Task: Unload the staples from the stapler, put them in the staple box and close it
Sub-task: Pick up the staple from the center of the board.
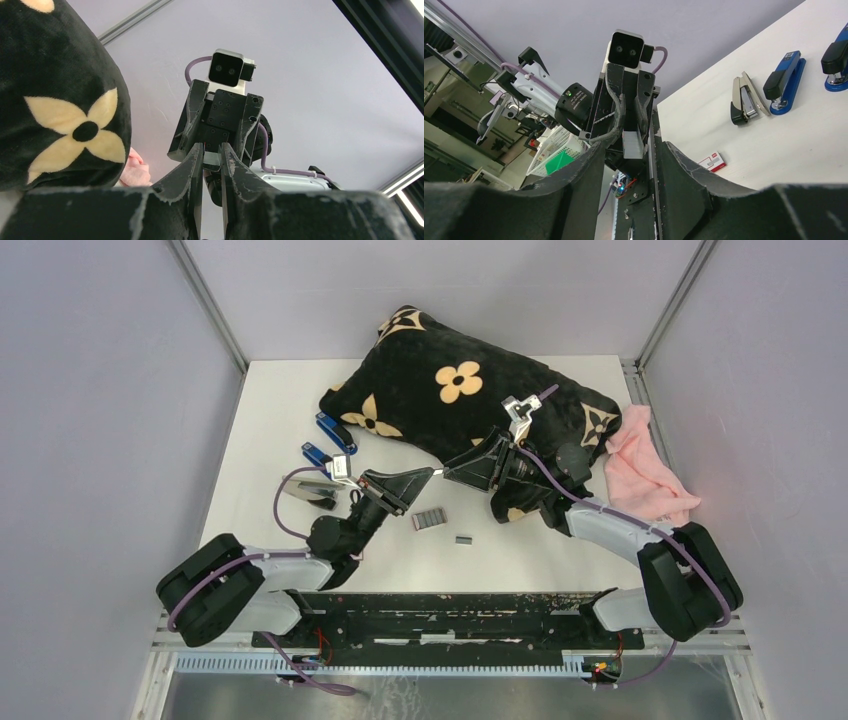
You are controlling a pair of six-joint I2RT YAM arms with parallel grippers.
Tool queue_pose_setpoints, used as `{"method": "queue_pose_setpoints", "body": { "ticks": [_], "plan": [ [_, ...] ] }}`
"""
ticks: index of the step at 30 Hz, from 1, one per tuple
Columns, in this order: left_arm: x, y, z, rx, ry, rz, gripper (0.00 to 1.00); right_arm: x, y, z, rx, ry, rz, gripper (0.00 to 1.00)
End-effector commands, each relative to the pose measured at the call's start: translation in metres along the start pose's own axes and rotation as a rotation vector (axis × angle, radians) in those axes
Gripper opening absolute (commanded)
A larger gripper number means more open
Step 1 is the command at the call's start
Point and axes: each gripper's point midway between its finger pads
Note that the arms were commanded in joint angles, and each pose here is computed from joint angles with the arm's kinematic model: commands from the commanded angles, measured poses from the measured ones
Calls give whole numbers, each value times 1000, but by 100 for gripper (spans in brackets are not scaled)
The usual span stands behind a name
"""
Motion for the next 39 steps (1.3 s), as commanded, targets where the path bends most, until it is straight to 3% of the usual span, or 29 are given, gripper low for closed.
{"method": "queue_pose_setpoints", "body": {
  "ticks": [1,7,14,21,30,35,39],
  "plan": [
    [-8,-24,-11,51,-51,75,8,-1,15,-10,83,-25,-37,49],
    [-7,-23,-9,57,-44,74,7,-1,17,-10,85,-21,-41,43],
    [-6,-22,-8,56,-40,72,8,-2,18,-9,76,-1,-45,24],
    [-6,-16,-5,55,-32,56,12,-2,14,-7,57,31,-29,18],
    [1,-10,-8,-2,-16,4,74,-3,6,0,30,119,16,17],
    [13,-2,-13,-149,32,-75,91,-1,0,9,23,198,44,17],
    [29,12,-8,-403,173,-178,98,3,-7,19,30,299,64,17]
  ]
}}
Point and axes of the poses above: each gripper's point midway between its finger pads, its own x axis back along the fingers, its own y axis along the line the jaws close on, z = x × y, and after that the axes turned 1 degree about -x, right-handed
